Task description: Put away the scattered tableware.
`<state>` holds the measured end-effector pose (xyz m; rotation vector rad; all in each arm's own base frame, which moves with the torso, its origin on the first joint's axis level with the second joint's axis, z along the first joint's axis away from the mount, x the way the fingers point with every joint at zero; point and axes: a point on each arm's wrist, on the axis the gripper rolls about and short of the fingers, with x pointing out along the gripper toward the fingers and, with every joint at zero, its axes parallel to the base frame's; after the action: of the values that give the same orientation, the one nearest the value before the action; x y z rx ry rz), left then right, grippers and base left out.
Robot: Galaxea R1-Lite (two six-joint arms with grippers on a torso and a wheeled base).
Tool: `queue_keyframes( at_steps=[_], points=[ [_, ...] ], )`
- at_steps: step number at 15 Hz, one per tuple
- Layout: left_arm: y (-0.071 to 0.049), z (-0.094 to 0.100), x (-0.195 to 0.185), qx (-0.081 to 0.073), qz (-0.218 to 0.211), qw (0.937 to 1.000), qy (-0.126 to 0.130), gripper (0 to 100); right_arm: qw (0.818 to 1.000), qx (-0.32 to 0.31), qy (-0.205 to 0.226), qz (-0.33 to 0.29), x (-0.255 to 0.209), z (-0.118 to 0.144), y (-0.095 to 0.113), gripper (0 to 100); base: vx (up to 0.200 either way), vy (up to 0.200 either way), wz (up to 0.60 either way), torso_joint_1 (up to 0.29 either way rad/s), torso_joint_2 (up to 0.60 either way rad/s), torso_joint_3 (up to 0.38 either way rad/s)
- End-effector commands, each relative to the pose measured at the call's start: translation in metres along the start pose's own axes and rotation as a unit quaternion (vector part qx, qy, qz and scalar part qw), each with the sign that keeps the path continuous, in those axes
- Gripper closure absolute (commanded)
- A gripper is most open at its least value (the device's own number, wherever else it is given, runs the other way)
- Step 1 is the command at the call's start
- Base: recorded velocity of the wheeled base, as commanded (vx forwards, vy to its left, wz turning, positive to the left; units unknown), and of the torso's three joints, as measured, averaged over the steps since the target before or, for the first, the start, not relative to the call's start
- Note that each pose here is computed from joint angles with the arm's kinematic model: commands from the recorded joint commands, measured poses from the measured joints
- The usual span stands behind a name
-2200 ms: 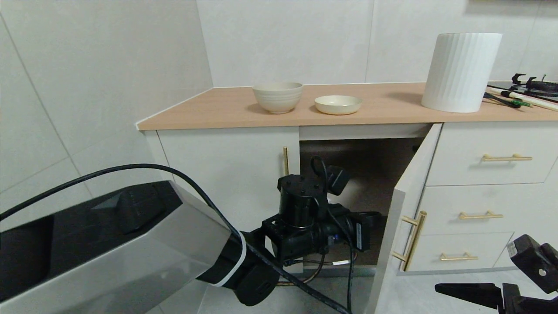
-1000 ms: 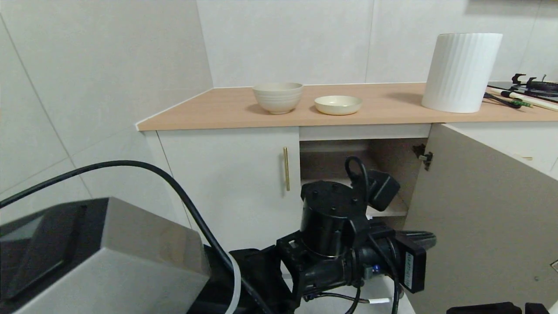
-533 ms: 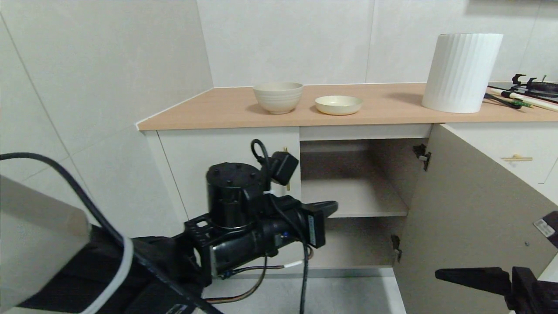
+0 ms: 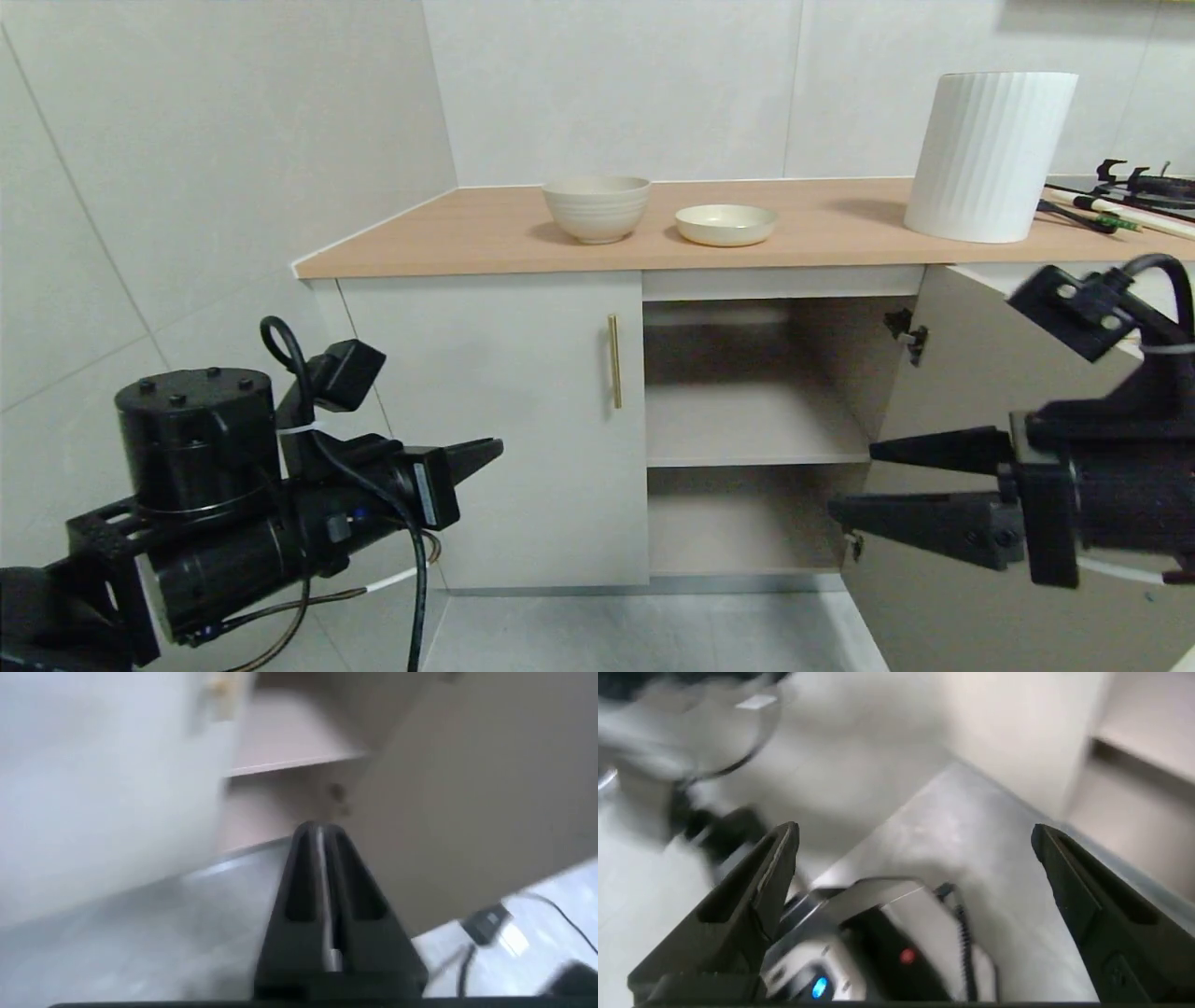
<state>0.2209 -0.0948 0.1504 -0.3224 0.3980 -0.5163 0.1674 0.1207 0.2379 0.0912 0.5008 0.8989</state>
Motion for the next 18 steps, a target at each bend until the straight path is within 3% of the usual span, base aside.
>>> queue_keyframes(
  at_steps=[1, 4, 6, 9, 12, 18],
  points=[
    [0.006, 0.014, -0.016, -0.003, 0.017, 0.9994, -0.031, 0, 1.000, 0.008, 0.017, -0.015, 0.028, 0.014, -0.009, 0, 0.000, 0.000, 0.00, 0.000, 0.00, 0.000],
    [0.010, 0.036, -0.031, -0.010, 0.044, 0.9977, -0.050, 0, 0.997, 0.048, 0.010, -0.064, 0.034, 0.017, -0.019, 0, 0.000, 0.000, 0.00, 0.000, 0.00, 0.000],
    [0.007, 0.037, -0.040, -0.012, 0.045, 0.9981, -0.040, 0, 0.993, 0.073, 0.018, -0.087, 0.042, 0.013, -0.030, 0, 0.000, 0.000, 0.00, 0.000, 0.00, 0.000],
    [0.004, 0.037, -0.046, 0.000, 0.043, 0.9981, -0.044, 0, 0.992, 0.086, 0.019, -0.092, 0.043, 0.009, -0.032, 0, 0.000, 0.000, 0.00, 0.000, 0.00, 0.000],
    [0.003, 0.040, -0.047, 0.002, 0.036, 0.9982, -0.048, 0, 0.991, 0.085, 0.017, -0.101, 0.039, 0.008, -0.031, 0, 0.000, 0.000, 0.00, 0.000, 0.00, 0.000],
    [0.003, 0.041, -0.046, 0.002, 0.035, 0.9981, -0.051, 0, 0.990, 0.085, 0.022, -0.111, 0.039, 0.003, -0.034, 0, 0.200, 0.000, 0.00, 0.002, 0.00, 0.003]
  ],
)
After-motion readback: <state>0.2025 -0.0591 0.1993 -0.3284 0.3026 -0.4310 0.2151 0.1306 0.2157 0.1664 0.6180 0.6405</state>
